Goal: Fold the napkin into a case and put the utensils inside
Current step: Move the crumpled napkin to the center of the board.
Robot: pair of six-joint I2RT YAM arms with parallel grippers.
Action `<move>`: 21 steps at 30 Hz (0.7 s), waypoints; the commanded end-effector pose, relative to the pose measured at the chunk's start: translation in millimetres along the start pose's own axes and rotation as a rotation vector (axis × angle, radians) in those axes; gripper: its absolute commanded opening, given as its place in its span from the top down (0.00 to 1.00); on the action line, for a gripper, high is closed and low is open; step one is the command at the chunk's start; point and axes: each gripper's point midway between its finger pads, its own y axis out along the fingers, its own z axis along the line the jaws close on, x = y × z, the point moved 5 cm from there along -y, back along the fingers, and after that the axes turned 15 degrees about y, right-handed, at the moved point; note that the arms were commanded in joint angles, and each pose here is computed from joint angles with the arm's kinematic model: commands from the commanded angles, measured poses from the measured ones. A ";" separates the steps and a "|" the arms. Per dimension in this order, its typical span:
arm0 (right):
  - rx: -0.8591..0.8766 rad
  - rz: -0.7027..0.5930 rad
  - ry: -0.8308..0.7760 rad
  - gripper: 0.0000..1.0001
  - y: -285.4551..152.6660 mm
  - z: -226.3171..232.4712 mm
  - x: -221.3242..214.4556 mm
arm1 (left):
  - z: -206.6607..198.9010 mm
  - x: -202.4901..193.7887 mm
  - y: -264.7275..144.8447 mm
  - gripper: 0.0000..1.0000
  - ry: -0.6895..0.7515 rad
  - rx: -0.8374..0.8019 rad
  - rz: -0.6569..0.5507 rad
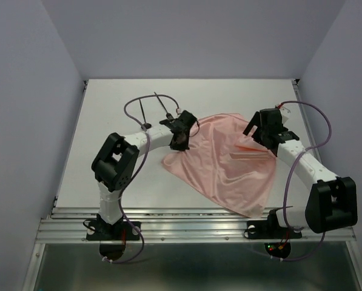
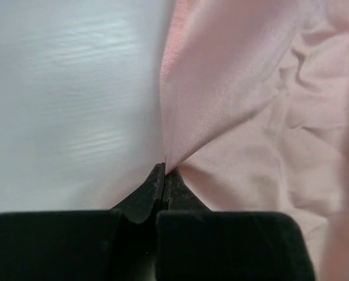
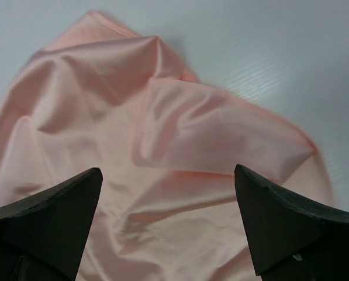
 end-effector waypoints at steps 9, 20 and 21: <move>-0.083 0.341 -0.041 0.00 19.7 -19.1 -64.7 | 77.9 8.8 -38.0 1.00 -0.219 -0.022 -0.122; -0.100 0.340 -0.062 0.89 56.0 0.4 -67.3 | 74.3 8.5 -38.5 1.00 -0.225 -0.049 -0.119; -0.083 0.265 -0.060 0.97 58.7 15.7 -47.5 | 74.4 10.4 -39.9 1.00 -0.225 -0.049 -0.122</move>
